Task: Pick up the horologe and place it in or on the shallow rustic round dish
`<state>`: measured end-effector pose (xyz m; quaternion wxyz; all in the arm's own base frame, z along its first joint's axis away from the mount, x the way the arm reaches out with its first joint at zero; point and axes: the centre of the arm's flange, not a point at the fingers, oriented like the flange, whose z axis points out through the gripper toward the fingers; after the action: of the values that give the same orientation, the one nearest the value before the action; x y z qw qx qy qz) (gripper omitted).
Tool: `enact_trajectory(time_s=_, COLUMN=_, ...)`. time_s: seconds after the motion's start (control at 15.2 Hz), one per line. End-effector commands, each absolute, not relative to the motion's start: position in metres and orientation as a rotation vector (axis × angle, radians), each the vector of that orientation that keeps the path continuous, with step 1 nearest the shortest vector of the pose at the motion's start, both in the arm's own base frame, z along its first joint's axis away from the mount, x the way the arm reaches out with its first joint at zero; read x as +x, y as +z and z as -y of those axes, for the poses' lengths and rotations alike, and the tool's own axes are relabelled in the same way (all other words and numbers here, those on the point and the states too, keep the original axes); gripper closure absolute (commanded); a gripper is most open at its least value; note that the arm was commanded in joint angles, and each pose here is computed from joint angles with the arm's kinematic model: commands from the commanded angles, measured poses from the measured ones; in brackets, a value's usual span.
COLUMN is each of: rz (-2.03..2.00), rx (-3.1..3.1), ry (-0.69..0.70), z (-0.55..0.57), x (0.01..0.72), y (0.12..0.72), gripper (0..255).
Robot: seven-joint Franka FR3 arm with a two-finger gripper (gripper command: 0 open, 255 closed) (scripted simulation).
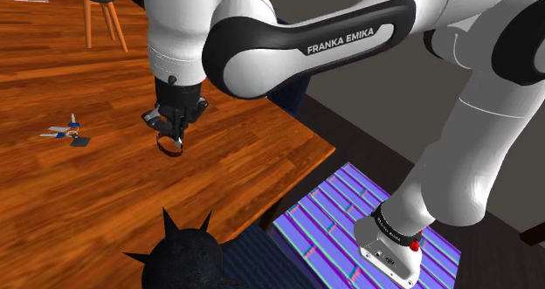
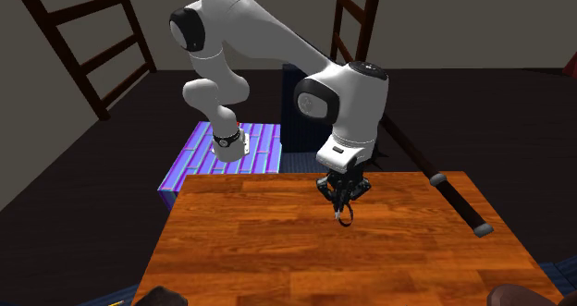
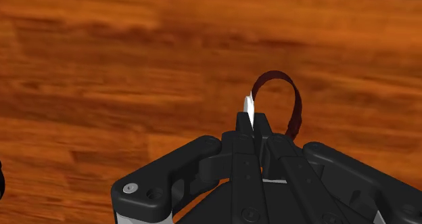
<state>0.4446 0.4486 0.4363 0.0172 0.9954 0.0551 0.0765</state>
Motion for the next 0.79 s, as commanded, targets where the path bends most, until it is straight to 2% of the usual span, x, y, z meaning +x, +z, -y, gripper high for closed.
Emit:
enact_trajectory(time_s=0.0, rz=-0.172, rx=3.093, ry=0.237, z=-0.449, x=0.443, y=0.448, gripper=255)
enact_trajectory(time_s=0.4, rz=-0.172, rx=3.093, ry=0.237, z=-0.449, x=0.443, y=0.475, gripper=255)
enact_trajectory(time_s=0.73, rz=-0.172, rx=3.093, ry=0.237, z=-0.392, x=0.476, y=0.48, gripper=255)
